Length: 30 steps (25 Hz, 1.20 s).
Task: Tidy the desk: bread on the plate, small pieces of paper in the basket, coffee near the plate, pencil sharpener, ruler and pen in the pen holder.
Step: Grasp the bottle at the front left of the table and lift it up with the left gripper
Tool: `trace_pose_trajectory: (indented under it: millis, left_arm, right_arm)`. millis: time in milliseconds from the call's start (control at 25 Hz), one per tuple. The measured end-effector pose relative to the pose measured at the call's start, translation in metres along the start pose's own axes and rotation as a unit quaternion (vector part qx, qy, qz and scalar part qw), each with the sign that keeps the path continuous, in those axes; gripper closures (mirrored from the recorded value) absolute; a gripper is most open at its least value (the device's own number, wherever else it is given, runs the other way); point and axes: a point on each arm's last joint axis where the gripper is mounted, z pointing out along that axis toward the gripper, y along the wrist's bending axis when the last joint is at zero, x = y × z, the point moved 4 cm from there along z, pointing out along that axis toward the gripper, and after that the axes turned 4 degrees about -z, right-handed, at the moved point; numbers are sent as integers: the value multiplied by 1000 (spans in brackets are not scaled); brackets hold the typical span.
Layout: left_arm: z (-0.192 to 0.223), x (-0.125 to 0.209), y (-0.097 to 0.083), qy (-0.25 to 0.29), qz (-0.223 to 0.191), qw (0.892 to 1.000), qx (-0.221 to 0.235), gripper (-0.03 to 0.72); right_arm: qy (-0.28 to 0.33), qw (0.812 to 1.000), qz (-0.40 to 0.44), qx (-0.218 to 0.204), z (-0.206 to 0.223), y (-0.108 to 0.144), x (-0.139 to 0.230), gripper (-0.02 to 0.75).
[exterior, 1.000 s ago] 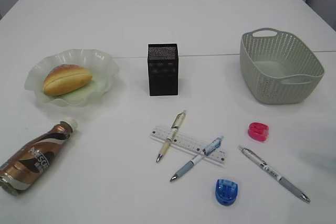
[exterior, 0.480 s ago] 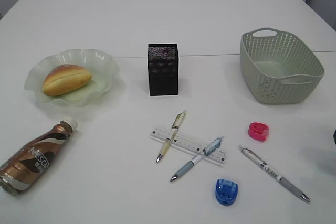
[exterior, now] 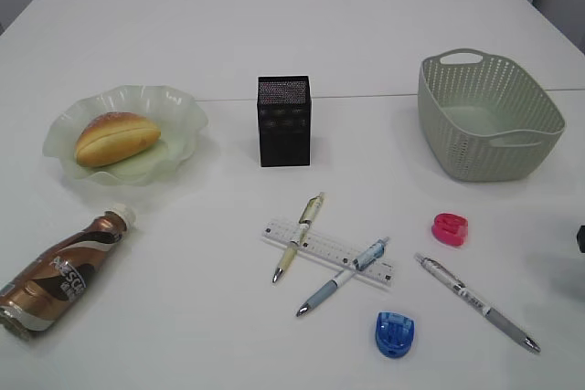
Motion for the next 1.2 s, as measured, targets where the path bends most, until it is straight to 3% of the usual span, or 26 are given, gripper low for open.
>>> trace_pose_trajectory:
  millis: [1200]
  left_arm:
    - [-8,3,-3,-10,-4,1000,17,262]
  right_arm:
    - [-4,1000,1,7,3,-2,-3,166]
